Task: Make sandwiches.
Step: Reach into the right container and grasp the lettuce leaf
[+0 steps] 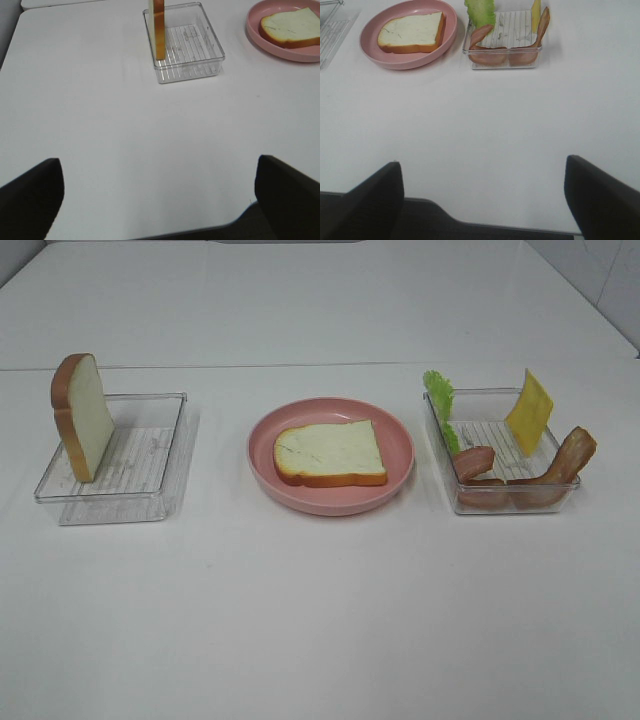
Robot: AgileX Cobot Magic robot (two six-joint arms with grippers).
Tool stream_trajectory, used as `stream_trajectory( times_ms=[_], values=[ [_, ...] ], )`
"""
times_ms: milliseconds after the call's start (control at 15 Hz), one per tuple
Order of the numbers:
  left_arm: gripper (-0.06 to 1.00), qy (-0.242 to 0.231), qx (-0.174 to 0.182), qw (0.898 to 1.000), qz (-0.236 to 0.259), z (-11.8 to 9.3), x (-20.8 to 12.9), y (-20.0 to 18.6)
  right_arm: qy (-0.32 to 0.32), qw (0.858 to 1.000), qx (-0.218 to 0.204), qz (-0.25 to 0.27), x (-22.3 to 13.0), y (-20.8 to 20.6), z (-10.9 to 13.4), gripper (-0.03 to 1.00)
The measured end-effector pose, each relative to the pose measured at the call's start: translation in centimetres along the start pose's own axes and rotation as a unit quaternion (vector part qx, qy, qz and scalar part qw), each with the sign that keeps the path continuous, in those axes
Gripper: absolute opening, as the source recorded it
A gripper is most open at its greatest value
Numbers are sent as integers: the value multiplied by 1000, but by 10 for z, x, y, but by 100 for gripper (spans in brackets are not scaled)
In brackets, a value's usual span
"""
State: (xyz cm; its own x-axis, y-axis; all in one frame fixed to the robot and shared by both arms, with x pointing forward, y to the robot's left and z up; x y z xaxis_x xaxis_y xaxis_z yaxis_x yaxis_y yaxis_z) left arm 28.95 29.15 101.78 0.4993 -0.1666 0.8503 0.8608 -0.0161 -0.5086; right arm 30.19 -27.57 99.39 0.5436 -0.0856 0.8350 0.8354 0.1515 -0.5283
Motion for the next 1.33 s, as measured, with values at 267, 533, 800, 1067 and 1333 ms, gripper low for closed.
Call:
stream_trajectory(
  times_ms=[267, 533, 800, 1067, 1333],
  values=[
    [95, -23, 13, 999, -24, 5, 5, 10, 0, 1000, 0, 0, 0, 0, 0, 86],
    [95, -58, 31, 997, -28, 11, 6, 9, 0, 1000, 0, 0, 0, 0, 0, 86],
    [95, -58, 33, 997, -27, 12, 5, 10, 2, 1000, 0, 1, 0, 0, 0, 86],
    [95, -58, 33, 997, -27, 12, 5, 10, 19, 996, -11, 91, 19, 14, 0, 85],
    [95, -58, 34, 997, -27, 12, 5, 10, 48, 975, -39, 216, 94, 81, -3, 85]
  ],
)
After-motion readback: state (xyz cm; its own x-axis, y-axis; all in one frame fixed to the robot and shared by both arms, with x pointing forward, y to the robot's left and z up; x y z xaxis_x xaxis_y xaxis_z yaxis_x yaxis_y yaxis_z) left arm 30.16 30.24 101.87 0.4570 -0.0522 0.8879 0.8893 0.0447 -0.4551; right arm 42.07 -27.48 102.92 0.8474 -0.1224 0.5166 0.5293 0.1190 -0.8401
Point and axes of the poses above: a point on each arm's last joint axis where the gripper is mounted, y pointing out along that axis toward the gripper, z along the wrist's bending axis when the last joint is at zero, x = y × z, the point moved 8 cm from there along y, pointing out along that axis toward the gripper, and after that the axes turned 5 degrees about y, right-handed, at the moved point
